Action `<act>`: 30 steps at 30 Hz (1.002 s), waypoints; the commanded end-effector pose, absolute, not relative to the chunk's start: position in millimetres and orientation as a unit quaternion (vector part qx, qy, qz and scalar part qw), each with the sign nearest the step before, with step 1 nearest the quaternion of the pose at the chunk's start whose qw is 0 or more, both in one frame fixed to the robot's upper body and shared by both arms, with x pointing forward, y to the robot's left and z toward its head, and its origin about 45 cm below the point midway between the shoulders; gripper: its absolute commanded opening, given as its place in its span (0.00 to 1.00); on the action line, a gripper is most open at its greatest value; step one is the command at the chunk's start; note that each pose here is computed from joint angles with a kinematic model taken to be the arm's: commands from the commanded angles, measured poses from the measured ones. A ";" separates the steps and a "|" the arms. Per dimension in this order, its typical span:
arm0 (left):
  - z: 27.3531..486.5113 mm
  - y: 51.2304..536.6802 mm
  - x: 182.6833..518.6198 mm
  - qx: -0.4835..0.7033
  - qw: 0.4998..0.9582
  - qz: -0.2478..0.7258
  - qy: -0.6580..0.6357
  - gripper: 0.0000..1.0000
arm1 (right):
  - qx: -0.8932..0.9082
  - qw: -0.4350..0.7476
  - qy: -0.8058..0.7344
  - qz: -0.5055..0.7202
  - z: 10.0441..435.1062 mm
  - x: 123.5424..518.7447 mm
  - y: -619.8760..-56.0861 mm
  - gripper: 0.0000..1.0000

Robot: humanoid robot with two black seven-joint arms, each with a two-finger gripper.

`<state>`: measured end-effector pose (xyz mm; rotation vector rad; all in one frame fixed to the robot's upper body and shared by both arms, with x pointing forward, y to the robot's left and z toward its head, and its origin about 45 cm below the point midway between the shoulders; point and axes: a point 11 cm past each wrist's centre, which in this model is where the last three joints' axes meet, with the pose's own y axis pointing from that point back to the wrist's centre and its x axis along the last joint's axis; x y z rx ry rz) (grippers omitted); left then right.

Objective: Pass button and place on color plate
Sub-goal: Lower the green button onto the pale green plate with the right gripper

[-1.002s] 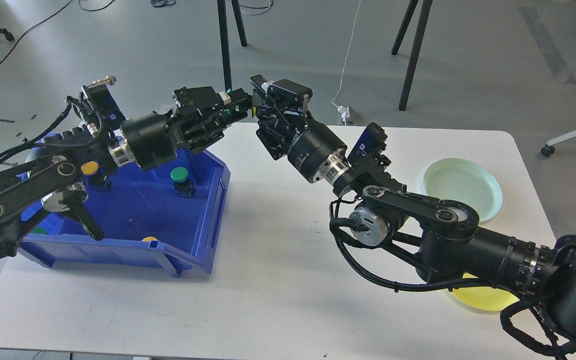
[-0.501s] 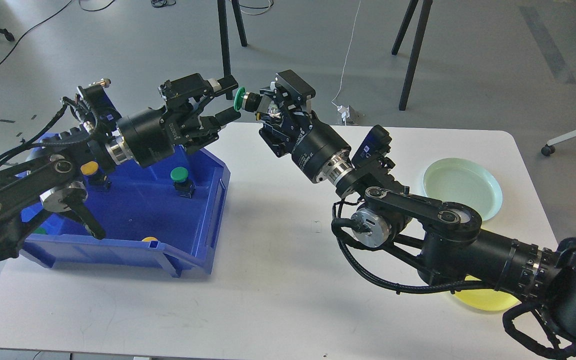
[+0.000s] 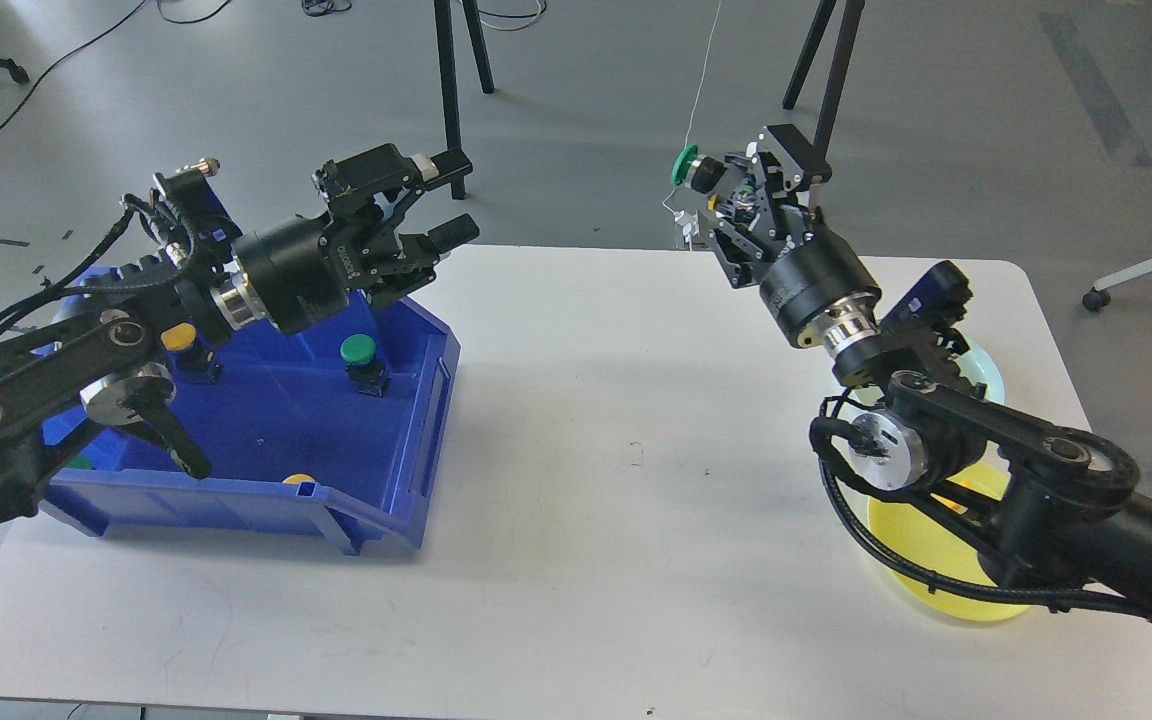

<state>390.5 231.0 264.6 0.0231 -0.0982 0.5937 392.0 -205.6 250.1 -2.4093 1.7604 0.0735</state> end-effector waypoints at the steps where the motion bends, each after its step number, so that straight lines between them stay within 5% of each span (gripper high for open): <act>1: 264.2 231.3 390.5 0.011 0.955 0.293 -0.048 0.82 | -0.769 0.020 0.639 -0.031 259.2 374.8 -277.7 0.01; 10: 264.6 231.4 390.7 0.011 0.955 0.293 -0.048 0.82 | -0.695 -0.157 0.687 -0.146 253.2 329.6 -409.6 0.01; 16: 264.1 228.9 390.5 0.009 0.955 0.291 -0.047 0.82 | -0.664 -0.289 0.664 -0.188 196.0 302.6 -460.7 0.01; 21: 263.5 229.0 390.2 0.009 0.955 0.292 -0.046 0.82 | -0.644 -0.336 0.665 -0.173 136.9 302.8 -465.4 0.01; 30: 262.5 229.1 389.7 0.010 0.955 0.291 -0.045 0.82 | -0.620 -0.363 0.667 -0.197 102.1 338.5 -448.1 0.01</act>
